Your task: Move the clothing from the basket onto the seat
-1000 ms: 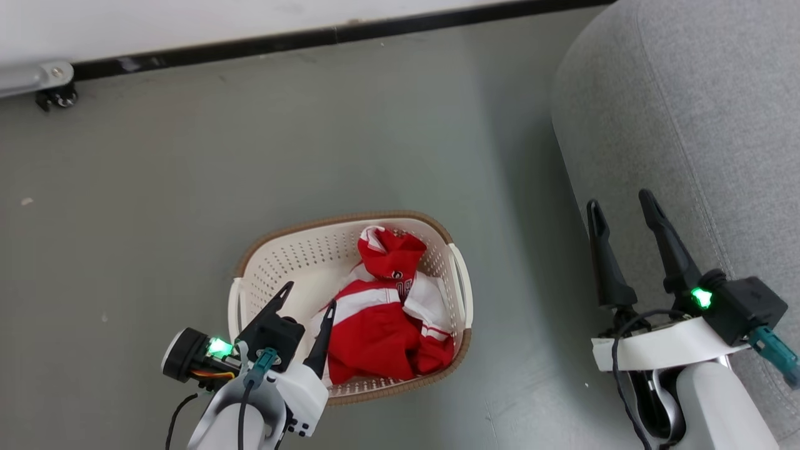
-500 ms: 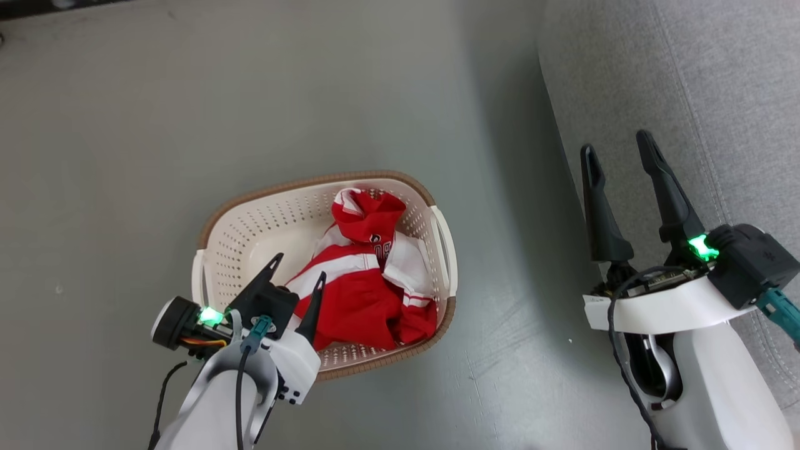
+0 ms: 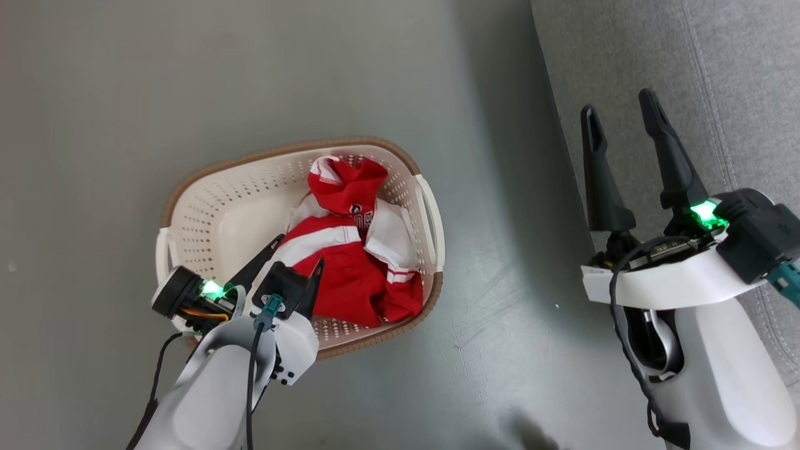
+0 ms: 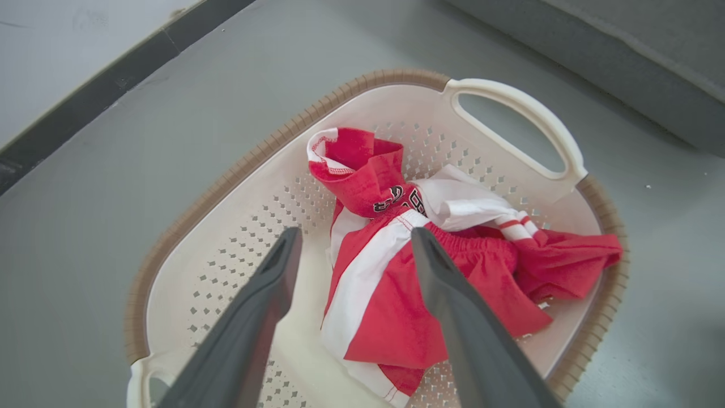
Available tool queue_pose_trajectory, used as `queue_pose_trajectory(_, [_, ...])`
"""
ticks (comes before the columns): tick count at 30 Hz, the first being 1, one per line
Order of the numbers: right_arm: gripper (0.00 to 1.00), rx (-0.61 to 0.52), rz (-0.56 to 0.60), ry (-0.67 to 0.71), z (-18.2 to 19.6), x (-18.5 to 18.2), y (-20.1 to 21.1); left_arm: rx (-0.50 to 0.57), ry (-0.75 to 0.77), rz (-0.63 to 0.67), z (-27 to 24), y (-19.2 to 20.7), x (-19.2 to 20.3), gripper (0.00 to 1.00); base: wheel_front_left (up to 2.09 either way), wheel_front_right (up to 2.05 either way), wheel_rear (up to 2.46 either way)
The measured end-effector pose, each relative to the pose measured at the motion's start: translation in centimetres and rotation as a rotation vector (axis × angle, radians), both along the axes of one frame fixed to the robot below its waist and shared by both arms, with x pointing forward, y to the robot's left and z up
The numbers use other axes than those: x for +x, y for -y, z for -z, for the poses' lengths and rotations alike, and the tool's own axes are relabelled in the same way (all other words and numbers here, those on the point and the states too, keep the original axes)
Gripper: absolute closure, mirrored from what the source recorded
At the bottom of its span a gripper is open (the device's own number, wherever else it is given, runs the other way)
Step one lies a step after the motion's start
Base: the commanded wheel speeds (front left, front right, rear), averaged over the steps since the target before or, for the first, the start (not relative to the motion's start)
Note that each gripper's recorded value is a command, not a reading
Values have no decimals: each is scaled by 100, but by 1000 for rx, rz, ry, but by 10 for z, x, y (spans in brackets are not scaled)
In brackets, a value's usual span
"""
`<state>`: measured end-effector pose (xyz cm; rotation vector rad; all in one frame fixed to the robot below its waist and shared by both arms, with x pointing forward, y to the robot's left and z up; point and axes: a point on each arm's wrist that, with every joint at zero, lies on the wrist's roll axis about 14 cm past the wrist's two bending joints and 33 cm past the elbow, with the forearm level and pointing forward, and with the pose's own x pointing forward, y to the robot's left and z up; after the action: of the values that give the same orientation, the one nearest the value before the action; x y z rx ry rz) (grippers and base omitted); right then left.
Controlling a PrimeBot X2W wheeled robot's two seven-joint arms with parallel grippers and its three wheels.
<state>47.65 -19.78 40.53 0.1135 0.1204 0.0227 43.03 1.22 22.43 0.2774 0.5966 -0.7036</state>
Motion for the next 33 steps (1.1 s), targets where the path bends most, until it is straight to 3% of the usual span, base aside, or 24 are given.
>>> queue_pose_trajectory(28, [0,-25,20,-12,24,27,16,84,-176,125,82,8,-16,0,0,0,0])
queue_pose_trajectory(33, [0,-29,19,-16,27,29,17,110,-161,128,88,8,-3,0,0,0,0])
